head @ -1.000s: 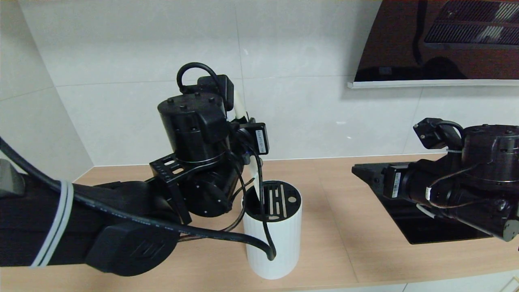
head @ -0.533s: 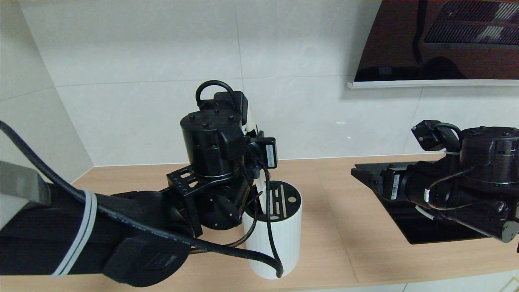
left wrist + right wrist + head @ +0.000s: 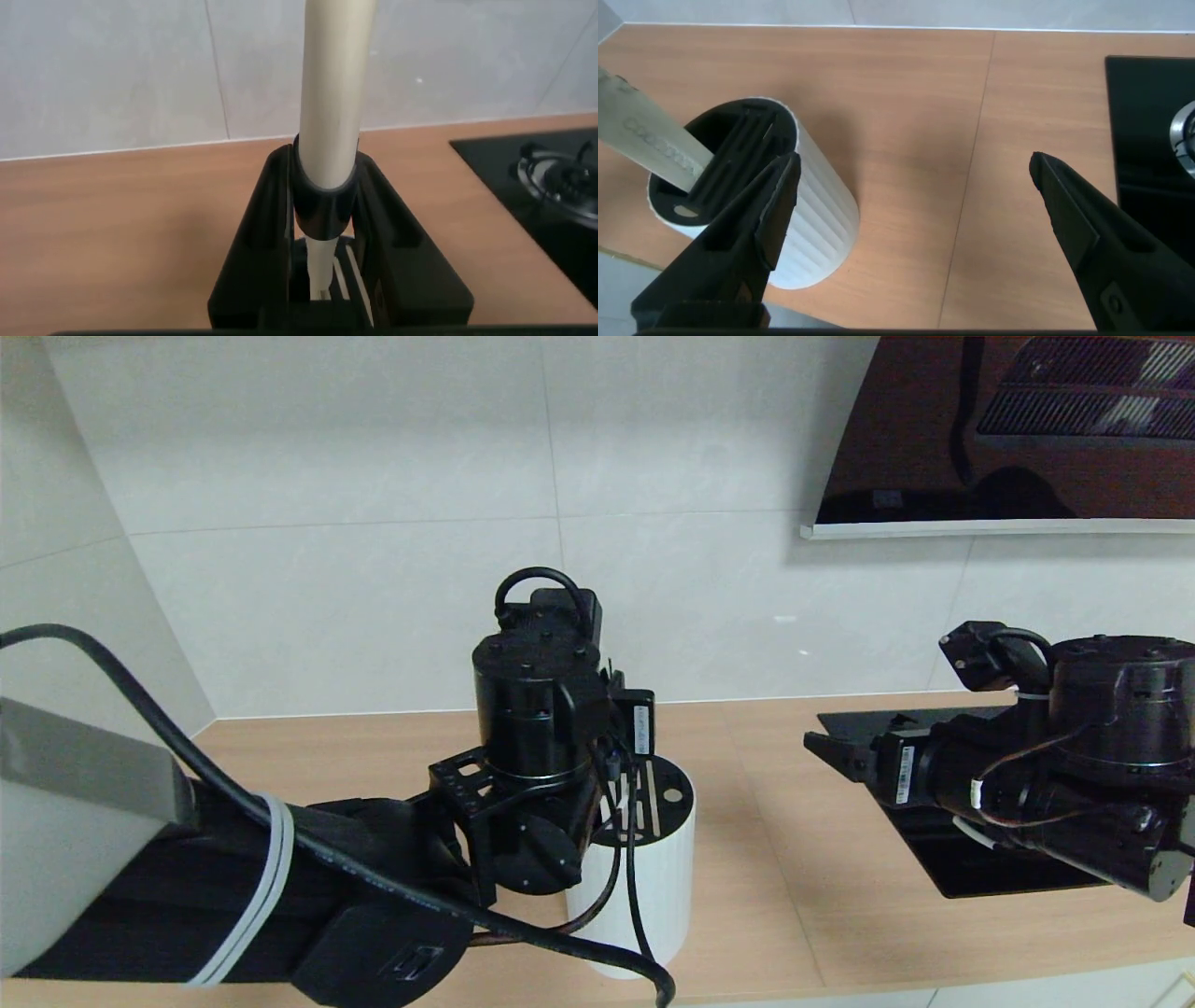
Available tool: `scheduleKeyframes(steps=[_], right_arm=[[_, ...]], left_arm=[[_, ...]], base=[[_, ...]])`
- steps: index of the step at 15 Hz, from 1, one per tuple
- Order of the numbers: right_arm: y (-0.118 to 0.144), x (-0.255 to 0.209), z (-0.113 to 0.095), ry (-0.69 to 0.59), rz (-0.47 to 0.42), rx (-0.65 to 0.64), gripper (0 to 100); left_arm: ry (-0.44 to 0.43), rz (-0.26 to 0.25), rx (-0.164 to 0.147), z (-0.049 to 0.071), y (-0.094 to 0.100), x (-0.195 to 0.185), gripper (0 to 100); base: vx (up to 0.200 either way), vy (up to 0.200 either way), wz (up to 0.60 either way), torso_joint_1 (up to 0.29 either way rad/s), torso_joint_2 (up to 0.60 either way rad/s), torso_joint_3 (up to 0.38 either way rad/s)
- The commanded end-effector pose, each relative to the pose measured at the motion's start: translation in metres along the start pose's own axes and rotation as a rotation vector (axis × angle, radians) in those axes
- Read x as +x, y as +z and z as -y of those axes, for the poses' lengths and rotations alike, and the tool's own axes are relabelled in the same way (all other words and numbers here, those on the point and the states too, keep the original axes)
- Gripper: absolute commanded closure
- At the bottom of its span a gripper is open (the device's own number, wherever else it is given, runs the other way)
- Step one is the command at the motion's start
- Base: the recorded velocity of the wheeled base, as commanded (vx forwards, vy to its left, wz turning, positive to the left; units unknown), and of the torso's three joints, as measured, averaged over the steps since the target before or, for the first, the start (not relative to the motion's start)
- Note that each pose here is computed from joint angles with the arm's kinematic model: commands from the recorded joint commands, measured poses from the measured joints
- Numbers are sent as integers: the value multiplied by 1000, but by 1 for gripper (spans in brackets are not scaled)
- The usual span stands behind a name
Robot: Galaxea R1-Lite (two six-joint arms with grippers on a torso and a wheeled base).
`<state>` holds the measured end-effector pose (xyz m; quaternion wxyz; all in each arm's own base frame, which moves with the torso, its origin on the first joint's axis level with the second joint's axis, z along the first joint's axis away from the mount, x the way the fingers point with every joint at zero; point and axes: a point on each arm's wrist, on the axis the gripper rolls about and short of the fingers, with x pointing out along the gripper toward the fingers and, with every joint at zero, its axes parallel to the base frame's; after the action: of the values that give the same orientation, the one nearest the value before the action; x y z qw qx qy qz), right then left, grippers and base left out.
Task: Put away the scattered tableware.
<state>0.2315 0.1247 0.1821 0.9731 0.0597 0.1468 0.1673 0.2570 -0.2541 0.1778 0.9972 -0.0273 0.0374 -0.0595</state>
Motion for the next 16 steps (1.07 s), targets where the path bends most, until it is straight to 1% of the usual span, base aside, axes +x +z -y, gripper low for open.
scheduleKeyframes(steps=[1,3,5,9,16], right_arm=[[-1,1,0,0,-5,-1,0],[-1,1,0,0,-5,-1,0],[-2,1,-1,2,-8,-2,0],[-3,1,-2,8,-11,-3,0],[-3,0,-2,8,-9,-3,0]], left_arm=[[-1,-16,13,1,-6,0,100],[-13,-62,56,4,-17,-4,100],[-15,-88,78,5,-25,-5,100],[-12,-110,97,6,-35,-2,100],[-10,-112,99,7,-36,-1,100]], base=[[0,0,0,0,0,0],[0,0,0,0,0,0],[0,0,0,0,0,0],[0,0,0,0,0,0],[0,0,0,0,0,0]])
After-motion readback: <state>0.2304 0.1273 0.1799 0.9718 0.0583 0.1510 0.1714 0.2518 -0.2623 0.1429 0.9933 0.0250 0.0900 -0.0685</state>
